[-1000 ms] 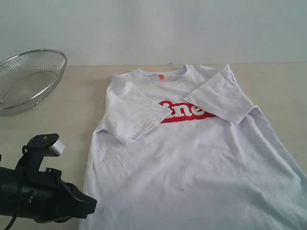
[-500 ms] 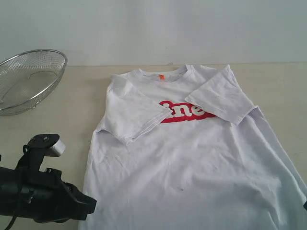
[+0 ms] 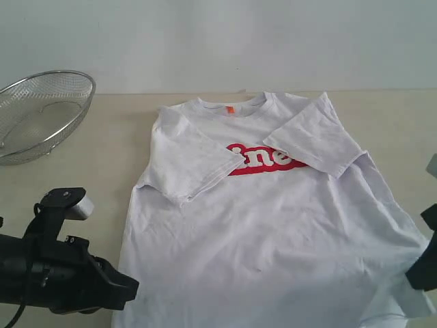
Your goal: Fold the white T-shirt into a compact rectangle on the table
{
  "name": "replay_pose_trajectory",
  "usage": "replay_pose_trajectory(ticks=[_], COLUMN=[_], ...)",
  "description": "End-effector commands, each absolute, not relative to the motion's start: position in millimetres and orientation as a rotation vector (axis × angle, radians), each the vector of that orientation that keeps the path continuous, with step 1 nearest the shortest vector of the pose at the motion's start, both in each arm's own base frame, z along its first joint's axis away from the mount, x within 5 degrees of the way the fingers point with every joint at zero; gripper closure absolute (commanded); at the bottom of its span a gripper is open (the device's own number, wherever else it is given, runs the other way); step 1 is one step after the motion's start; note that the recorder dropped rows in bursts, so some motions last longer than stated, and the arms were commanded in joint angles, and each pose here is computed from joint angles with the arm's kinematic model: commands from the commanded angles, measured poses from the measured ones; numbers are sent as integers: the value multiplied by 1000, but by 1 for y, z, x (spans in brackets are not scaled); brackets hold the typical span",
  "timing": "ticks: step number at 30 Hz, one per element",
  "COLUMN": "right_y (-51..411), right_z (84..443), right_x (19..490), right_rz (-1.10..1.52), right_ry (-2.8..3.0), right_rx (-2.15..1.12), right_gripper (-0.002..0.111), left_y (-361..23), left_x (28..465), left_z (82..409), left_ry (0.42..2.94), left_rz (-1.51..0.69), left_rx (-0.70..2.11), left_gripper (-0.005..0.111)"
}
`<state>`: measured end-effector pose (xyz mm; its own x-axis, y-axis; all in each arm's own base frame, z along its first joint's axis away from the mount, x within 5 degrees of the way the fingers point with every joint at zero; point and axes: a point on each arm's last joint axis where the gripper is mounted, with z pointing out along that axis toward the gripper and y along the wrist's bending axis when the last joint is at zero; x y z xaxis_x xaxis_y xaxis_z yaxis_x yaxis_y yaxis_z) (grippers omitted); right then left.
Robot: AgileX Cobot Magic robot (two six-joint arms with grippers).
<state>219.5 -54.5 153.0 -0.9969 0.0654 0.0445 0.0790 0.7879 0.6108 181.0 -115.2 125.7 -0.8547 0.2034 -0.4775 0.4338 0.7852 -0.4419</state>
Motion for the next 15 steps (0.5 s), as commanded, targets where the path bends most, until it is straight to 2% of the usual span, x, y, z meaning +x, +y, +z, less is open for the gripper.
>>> replay_pose_trajectory(ticks=[1, 9, 15], right_y=[-49, -50, -52], right_z=[182, 195, 210], right_x=[218, 228, 246], right_rz=[-1066, -1071, -1202], right_ry=[-3066, -3242, -3375], right_rx=[-72, -139, -177], right_gripper=[108, 108, 108], left_y=[-116, -116, -121], left_x=[182, 182, 192], left_z=[126, 126, 133], left_ry=[2563, 2562, 2520], left_rz=[-778, -777, -786], left_rx=[482, 486, 492], left_gripper=[102, 102, 102])
